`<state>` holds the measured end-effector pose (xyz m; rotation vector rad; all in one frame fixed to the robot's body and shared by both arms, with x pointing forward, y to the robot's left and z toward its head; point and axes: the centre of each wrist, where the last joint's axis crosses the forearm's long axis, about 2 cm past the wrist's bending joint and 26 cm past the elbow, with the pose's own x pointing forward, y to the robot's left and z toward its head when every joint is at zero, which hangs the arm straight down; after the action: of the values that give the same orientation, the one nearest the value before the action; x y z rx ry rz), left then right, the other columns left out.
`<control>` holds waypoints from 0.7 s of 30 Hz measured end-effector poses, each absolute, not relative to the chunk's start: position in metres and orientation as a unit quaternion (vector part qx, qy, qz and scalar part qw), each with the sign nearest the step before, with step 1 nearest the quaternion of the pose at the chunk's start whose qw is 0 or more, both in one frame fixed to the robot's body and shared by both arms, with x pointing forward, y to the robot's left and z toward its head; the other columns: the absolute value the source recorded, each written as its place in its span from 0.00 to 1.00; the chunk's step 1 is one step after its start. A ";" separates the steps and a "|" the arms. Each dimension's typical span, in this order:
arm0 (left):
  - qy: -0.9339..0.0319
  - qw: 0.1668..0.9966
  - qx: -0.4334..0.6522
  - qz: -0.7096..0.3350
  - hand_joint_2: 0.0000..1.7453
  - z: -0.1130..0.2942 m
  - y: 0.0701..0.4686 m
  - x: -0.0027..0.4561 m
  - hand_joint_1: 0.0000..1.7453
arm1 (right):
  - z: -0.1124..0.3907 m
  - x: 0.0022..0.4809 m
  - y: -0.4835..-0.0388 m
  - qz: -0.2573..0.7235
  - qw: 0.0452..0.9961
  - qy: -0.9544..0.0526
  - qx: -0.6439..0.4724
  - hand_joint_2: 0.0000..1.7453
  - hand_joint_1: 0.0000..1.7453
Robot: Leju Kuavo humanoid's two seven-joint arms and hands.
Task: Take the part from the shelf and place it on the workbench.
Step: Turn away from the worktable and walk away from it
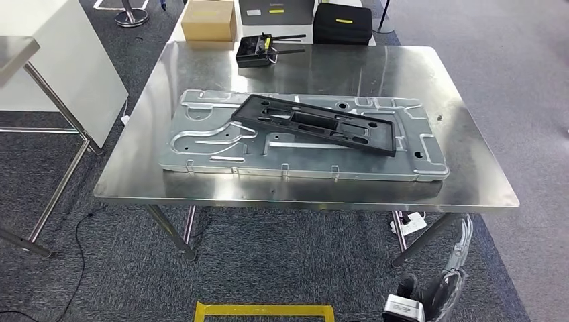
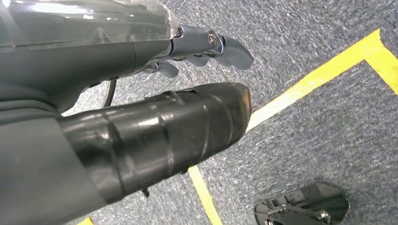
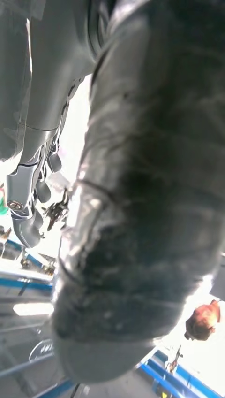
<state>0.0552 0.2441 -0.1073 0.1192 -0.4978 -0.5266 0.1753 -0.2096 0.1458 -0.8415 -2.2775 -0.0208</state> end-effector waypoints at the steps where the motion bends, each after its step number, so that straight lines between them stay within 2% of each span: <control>1: -0.244 0.933 0.058 -0.257 0.00 -0.107 0.244 0.056 0.00 | 0.145 0.175 -0.210 -0.012 0.353 -0.878 -0.323 0.00 0.00; 21: -0.250 0.931 0.054 -0.259 0.00 -0.107 0.243 0.054 0.00 | 0.145 0.171 -0.217 -0.029 0.360 -0.874 -0.326 0.00 0.00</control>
<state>0.0538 0.2432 -0.1075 0.1113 -0.5120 -0.5302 0.1713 -0.2170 0.1450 -0.8403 -2.2514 -0.0736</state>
